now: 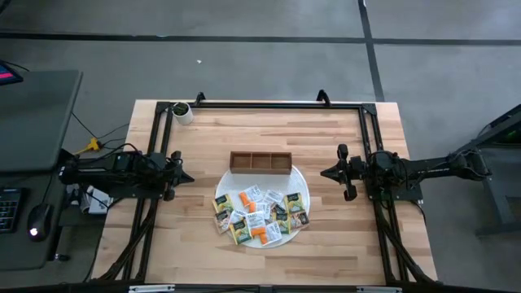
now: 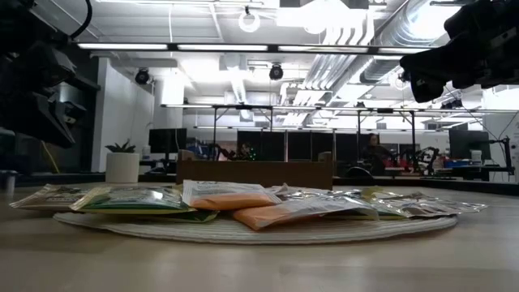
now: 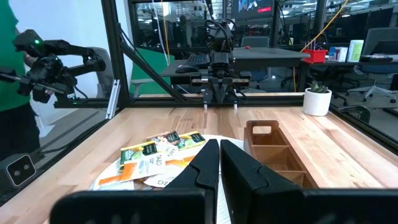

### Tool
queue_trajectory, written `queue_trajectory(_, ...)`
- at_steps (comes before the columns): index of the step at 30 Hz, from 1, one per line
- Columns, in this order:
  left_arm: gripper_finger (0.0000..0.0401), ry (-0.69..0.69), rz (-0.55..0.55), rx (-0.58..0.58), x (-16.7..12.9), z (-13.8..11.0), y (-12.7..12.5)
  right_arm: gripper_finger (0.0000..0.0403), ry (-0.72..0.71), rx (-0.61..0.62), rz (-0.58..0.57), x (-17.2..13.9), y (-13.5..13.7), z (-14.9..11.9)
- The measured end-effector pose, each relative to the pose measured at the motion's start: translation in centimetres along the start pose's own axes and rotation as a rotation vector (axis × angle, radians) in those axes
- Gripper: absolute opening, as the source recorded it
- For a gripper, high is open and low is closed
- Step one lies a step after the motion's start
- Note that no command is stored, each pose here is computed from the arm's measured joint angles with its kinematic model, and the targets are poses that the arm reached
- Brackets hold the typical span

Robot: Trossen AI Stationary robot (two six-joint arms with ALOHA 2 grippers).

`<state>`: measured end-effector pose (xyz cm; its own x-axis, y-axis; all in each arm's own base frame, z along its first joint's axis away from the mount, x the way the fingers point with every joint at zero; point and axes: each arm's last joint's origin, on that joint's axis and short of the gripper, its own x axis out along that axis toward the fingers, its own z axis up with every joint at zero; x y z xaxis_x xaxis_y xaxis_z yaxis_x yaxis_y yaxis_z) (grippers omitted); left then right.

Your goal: Pick & Place Tea

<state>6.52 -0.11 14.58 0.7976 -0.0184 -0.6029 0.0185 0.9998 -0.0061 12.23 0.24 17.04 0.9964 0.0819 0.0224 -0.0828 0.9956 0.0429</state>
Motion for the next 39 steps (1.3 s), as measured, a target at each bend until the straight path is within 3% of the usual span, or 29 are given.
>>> queue_trajectory(15, 0.0, 0.0, 0.001, 0.0, 0.0, 0.0, 0.0, 0.0012, 0.0, 0.0, 0.0, 0.0, 0.0, 0.0)
queue_trajectory(17, 0.0, -0.018, 0.041, -0.002, 0.0, 0.2, 0.1, 0.0012, 0.0, 0.0, 0.0, 0.0, 0.0, 0.0)
queue_trajectory(20, 0.0, -0.109, 0.132, -0.088, -0.1, 1.0, 0.4, 0.0012, 0.0, 0.0, 0.0, 0.0, 0.0, 0.0)
queue_trajectory(23, 0.0, -0.243, 0.145, -0.236, -0.4, 2.2, 0.5, 0.0012, 0.0, 0.0, 0.0, 0.0, 0.0, 0.0)
queue_trajectory(28, 0.0, -0.526, 0.231, -0.303, -1.3, 4.6, 0.8, 0.0012, 0.0, 0.0, 0.0, 0.0, 0.0, 0.0)
queue_trajectory(34, 0.0, -0.795, 0.192, -0.278, -2.9, 6.7, 0.8, 0.0012, 0.0, 0.0, 0.0, 0.0, 0.0, 0.0)
queue_trajectory(39, 0.0, -0.844, 0.181, -0.206, -3.4, 7.2, 0.7, 0.0012, 0.0, 0.0, 0.0, 0.0, 0.0, 0.0)
